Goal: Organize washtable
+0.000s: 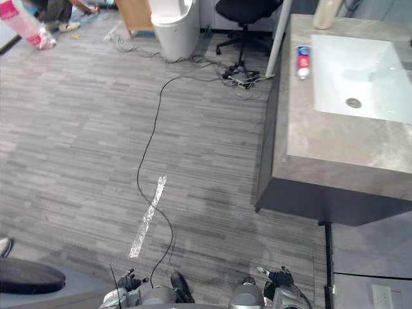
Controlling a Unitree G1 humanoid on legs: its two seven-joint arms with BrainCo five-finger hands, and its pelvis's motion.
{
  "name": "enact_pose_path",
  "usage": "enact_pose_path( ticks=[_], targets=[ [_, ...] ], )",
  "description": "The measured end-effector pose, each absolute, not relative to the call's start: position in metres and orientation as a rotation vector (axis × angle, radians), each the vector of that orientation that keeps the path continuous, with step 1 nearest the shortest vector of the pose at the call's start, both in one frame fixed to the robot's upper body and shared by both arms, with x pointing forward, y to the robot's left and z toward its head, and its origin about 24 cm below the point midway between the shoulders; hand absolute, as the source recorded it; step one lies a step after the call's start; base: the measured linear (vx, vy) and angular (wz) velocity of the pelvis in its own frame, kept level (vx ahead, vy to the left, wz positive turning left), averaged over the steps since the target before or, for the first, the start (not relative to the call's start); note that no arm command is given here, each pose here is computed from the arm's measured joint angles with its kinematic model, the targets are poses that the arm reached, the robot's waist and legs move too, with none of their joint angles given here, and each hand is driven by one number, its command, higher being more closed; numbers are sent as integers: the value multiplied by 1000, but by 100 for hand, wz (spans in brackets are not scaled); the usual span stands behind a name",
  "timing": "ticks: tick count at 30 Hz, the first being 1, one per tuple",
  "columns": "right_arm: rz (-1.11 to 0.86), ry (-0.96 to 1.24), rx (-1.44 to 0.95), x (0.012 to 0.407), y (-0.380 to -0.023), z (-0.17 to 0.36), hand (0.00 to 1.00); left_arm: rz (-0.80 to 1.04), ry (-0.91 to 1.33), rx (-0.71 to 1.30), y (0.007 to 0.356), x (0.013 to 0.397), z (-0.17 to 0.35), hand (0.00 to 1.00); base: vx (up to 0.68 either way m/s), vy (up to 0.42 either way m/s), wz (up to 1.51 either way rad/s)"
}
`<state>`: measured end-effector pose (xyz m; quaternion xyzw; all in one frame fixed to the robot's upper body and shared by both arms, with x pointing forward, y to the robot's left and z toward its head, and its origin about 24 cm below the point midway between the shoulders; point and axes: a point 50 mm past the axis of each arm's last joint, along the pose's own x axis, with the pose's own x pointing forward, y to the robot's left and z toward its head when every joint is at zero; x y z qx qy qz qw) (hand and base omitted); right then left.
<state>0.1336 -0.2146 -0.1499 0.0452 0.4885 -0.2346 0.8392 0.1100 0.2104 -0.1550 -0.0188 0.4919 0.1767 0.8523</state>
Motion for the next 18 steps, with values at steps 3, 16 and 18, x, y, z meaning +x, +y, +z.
enact_pose_path(
  ticks=[3, 16, 18],
  targets=[
    [-476, 1067, 117, 126, -201, -155, 0, 369, 1042, -9, 216, 110, -154, 0, 47, 168, 42],
    [-392, 964, 67, 154, -194, -143, 0, 341, 1033, 30, 218, 117, -152, 0, 84, 85, 27],
    [-429, 970, 84, 150, -200, -144, 0, 338, 1035, 5, 210, 117, -154, 0, 378, -75, 45]
  ],
)
